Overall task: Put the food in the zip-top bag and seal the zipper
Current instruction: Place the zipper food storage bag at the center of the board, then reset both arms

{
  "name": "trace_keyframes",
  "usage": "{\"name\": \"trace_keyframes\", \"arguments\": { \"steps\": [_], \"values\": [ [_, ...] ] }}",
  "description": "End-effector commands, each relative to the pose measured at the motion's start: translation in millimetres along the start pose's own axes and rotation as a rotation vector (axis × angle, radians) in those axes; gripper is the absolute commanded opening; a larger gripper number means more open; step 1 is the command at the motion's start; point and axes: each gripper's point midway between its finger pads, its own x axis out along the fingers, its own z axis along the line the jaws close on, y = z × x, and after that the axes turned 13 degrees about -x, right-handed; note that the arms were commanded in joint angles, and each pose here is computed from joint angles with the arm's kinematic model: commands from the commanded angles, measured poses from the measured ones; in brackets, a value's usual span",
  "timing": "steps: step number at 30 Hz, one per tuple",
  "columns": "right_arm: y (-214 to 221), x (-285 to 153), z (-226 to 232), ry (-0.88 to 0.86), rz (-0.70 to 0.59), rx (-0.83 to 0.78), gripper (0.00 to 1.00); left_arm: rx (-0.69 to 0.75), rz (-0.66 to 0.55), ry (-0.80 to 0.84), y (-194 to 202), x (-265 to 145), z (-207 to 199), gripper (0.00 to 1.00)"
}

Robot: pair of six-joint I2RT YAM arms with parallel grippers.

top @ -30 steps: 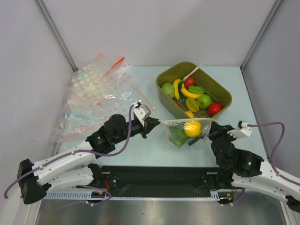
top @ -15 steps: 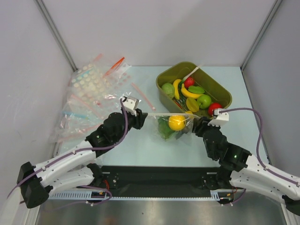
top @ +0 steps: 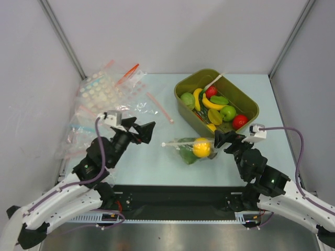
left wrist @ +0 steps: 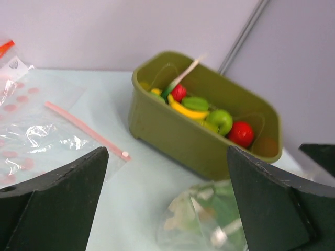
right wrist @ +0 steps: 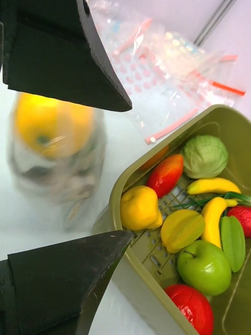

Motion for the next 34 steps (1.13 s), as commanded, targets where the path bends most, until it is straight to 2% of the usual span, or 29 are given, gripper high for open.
{"name": "trace_keyframes", "arguments": {
  "steps": [1,4,7,11,26,34],
  "values": [
    [-21,-6,-1,-0.009,-0.048,0.093,1.00,-0.114,-0.116,-0.052,-20,-17,15,1.00],
    [-36,-16,9,-0.101,-0.065,0.120,1.00,-0.126,-0.141,-0.034,-21,-25,18,1.00],
    [-48,-24,3,-0.118,-0.084,0.072,1.00,-0.112,-0.165,-0.001,-26,-31,15,1.00],
    [-39,-22,-14,-0.040,-0.093,0.059,1.00,-0.084,-0.148,-0.009,-21,-27,17,1.00],
    [-25,-13,-14,-0.008,-0.077,0.003,1.00,0.007,-0.043,-0.072,12,-1,27,1.00],
    [-21,-12,-17,-0.006,-0.094,-0.009,1.00,-0.008,-0.007,-0.062,24,3,25,1.00]
  ]
}}
